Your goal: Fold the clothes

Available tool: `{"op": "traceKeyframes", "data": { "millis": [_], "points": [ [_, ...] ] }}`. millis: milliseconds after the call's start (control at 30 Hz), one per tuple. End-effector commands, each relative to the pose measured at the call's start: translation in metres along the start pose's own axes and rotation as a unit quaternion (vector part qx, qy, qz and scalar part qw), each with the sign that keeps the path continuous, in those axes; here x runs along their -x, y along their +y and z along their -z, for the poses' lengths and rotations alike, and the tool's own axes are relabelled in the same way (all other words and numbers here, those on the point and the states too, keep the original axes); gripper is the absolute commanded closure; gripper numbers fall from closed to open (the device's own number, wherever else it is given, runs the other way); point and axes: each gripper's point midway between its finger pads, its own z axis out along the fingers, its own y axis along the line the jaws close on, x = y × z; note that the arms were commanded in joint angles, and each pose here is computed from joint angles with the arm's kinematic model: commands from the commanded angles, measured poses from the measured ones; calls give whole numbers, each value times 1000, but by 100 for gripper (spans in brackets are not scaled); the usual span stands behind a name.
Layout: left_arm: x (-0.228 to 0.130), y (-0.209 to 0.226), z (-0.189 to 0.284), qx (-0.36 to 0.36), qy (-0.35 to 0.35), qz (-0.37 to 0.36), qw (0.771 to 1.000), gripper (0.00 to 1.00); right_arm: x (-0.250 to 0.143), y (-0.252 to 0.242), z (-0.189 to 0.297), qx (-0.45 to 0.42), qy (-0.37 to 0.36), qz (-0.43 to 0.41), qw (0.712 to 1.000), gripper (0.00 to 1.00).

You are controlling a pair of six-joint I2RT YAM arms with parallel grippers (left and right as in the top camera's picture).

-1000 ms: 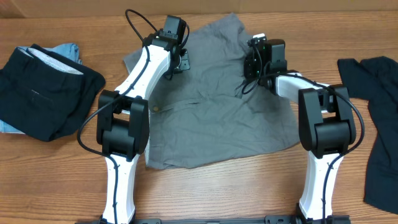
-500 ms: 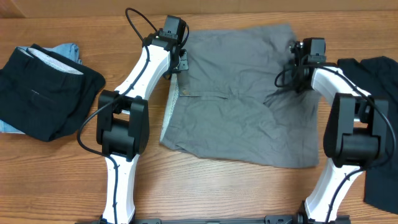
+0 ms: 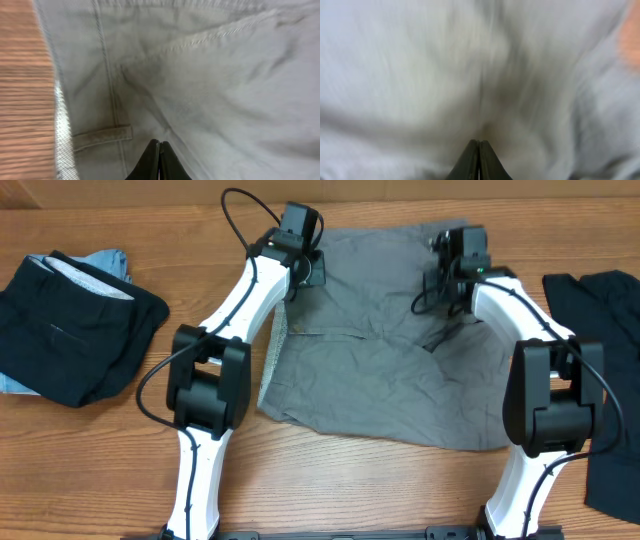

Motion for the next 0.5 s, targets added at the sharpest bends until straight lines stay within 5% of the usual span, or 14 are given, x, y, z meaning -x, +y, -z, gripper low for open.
{"op": "traceKeyframes", "data": {
  "millis": [0,167,467],
  "points": [
    [-23,4,-37,0,36,-10,999,96,58,-15,37,-15,-86,-18,996,96],
    [-43,9,-56,0,64,-24,998,96,63,-39,26,-26,-102,-34,994,96],
    [-43,42,-54,48,73,-22,996,96,23,-38,-43,78,-63,-55,994,96]
  ]
}}
